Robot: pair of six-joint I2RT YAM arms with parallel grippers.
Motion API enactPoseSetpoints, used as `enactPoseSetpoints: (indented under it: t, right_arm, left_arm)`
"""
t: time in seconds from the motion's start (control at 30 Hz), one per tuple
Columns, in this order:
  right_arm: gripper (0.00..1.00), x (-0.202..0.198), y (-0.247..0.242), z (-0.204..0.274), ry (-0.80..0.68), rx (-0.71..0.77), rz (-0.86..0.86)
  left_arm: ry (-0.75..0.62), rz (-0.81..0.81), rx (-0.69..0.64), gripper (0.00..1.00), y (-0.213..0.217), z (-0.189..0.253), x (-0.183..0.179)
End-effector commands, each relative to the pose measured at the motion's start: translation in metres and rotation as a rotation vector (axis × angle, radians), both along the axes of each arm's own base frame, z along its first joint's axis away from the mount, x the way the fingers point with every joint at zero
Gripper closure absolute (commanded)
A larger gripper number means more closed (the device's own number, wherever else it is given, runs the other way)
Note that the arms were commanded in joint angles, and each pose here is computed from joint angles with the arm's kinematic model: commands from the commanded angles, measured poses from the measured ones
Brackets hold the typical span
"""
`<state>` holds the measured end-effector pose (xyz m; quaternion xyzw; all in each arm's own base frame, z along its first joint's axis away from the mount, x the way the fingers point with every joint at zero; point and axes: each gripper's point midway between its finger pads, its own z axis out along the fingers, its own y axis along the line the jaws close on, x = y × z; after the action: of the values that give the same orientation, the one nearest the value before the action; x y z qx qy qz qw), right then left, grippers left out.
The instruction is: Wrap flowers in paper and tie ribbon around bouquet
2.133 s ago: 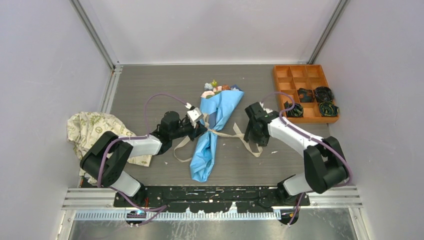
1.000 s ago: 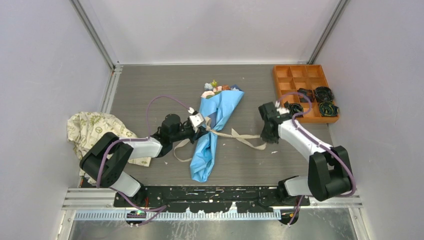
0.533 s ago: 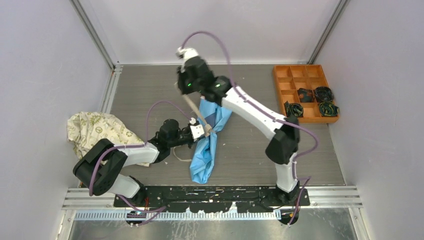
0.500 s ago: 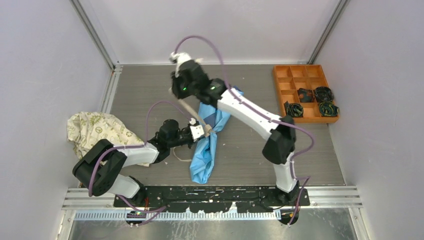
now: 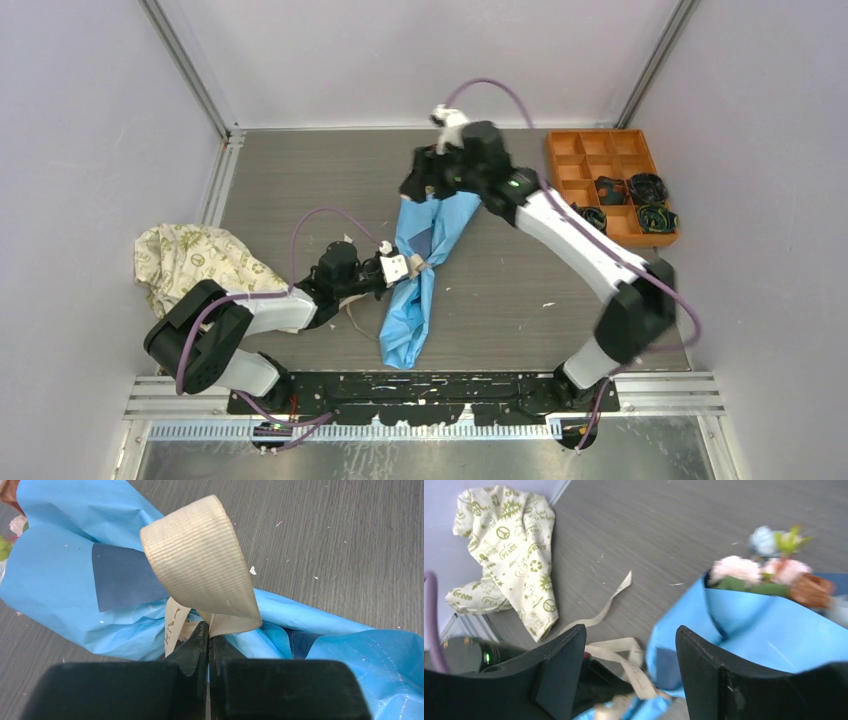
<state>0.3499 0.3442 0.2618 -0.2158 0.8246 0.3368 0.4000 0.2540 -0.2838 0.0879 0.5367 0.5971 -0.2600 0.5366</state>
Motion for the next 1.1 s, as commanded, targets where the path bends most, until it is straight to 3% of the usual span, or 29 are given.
enactPoseSetpoints:
  t: [0.0, 0.1, 0.13, 0.2, 0.33, 0.5, 0.67, 0.83, 0.87, 0.9, 0.97, 1.0, 1.07]
  right_arm:
    - [0.29, -0.038, -0.019, 0.047, -0.318, 0.185, 0.167]
    - [0.28, -0.061, -0.022, -0.006, -0.278, 0.205, 0.213]
    - [0.18, -0.067, -0.021, -0.018, -0.242, 0.217, 0.214]
    - [0.12, -0.073, -0.018, -0.033, -0.207, 0.243, 0.208]
    - [0.15, -0.077, -0.019, -0.044, -0.216, 0.281, 0.160]
    - [0.32, -0.083, -0.018, -0.066, -0.142, 0.273, 0.144]
    - [0.66, -0.085, -0.021, -0.092, -0.063, 0.226, 0.084]
    - [0.98, -0.081, -0.025, -0.082, -0.108, 0.222, 0.061]
    - [0.99, -0.077, -0.028, -0.080, -0.120, 0.220, 0.041]
    - [0.99, -0.075, -0.029, -0.080, -0.124, 0.215, 0.024]
    - [0.99, -0.071, -0.031, -0.083, -0.123, 0.198, 0.008]
    - [0.99, -0.070, -0.030, -0.087, -0.113, 0.185, 0.006]
    - [0.99, -0.069, -0.029, -0.091, -0.103, 0.171, 0.010]
  left_arm:
    - [-0.048, 0.006, -0.041, 1.00, -0.004, 0.015, 0.005]
    - [-0.047, 0.017, -0.036, 1.00, -0.002, 0.014, 0.006]
    - [-0.047, 0.018, -0.036, 1.00, -0.002, 0.014, 0.006]
    - [-0.047, 0.019, -0.035, 1.00, -0.002, 0.014, 0.006]
    - [-0.039, 0.028, -0.030, 1.00, -0.001, 0.013, 0.006]
    - [-0.038, 0.026, -0.028, 1.00, -0.001, 0.013, 0.007]
    - [-0.042, 0.030, -0.029, 1.00, -0.001, 0.014, 0.008]
    - [-0.051, 0.025, -0.023, 1.00, -0.002, 0.015, 0.009]
    - [-0.046, 0.024, -0.017, 1.00, -0.002, 0.015, 0.009]
    - [-0.038, 0.023, -0.009, 0.97, -0.001, 0.016, 0.008]
    - [-0.008, 0.056, 0.044, 0.48, 0.006, 0.022, 0.010]
    - [0.030, 0.089, 0.108, 0.33, 0.015, 0.023, 0.011]
    - [0.099, 0.186, 0.208, 0.24, 0.038, 0.051, 0.024]
